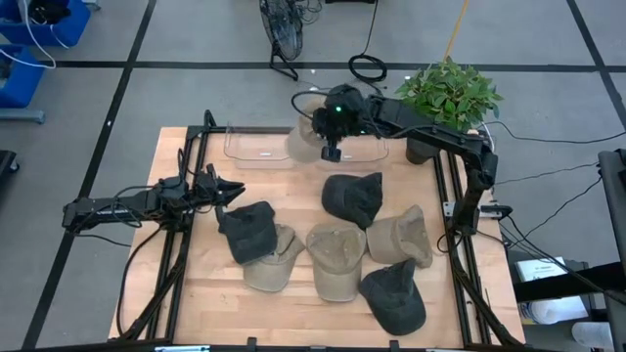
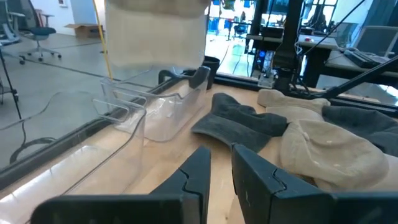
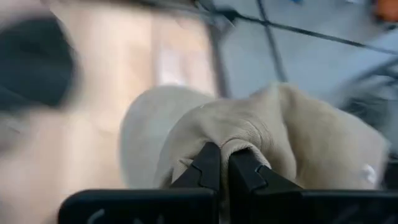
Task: Pick & Place hat
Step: Put the brown cap into the right transparent bin
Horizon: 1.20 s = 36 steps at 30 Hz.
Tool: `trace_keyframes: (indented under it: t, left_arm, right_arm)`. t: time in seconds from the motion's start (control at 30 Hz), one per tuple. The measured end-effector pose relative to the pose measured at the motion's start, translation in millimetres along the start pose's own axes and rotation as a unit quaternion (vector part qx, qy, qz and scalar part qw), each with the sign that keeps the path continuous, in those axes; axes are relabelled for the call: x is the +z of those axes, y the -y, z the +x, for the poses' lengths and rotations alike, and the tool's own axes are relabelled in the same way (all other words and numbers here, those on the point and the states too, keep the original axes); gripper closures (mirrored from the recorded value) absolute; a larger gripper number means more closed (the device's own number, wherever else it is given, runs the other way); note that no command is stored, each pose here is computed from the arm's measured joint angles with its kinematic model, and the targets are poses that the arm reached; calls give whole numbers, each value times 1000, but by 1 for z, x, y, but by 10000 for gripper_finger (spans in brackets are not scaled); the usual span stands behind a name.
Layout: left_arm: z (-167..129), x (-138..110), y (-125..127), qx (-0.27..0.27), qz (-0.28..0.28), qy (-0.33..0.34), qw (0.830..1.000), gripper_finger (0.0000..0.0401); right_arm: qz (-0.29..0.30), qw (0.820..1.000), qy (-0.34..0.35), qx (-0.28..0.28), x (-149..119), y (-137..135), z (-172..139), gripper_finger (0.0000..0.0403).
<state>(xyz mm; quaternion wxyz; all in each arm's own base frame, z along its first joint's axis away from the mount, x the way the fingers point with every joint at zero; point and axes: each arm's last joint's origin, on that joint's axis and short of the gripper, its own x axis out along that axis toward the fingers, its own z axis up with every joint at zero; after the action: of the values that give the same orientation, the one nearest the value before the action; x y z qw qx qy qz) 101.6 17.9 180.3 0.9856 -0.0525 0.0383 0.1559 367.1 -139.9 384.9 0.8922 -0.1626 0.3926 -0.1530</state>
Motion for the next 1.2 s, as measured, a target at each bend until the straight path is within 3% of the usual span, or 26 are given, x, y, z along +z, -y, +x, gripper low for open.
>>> trace_keyframes:
  t: [0.17, 0.37, 0.57, 0.67, 0.8, 1.2]
  left_arm:
    - [1, 0, 0, 1, 0, -3, 1000, 332]
    - [1, -1, 0, 1, 1, -5, 1000, 332]
    - [1, -1, 0, 1, 2, -5, 1000, 332]
    - [1, -1, 0, 1, 2, -6, 1000, 332]
    - [1, -1, 0, 1, 2, -6, 1000, 332]
    - [1, -1, 0, 5, 26, -5, 1000, 332]
  right_arm:
    - [-49, 997, -41, -51, -8, 12, 0, 403]
    - [-128, 988, -70, -48, -19, 20, 6, 403]
    - [-217, 963, -148, -59, -38, 11, 23, 403]
    - [-251, 952, -169, -40, -48, 1, 33, 403]
    - [-276, 941, -192, -31, -61, -9, 42, 403]
    - [-279, 938, -204, -16, -111, -19, 78, 403]
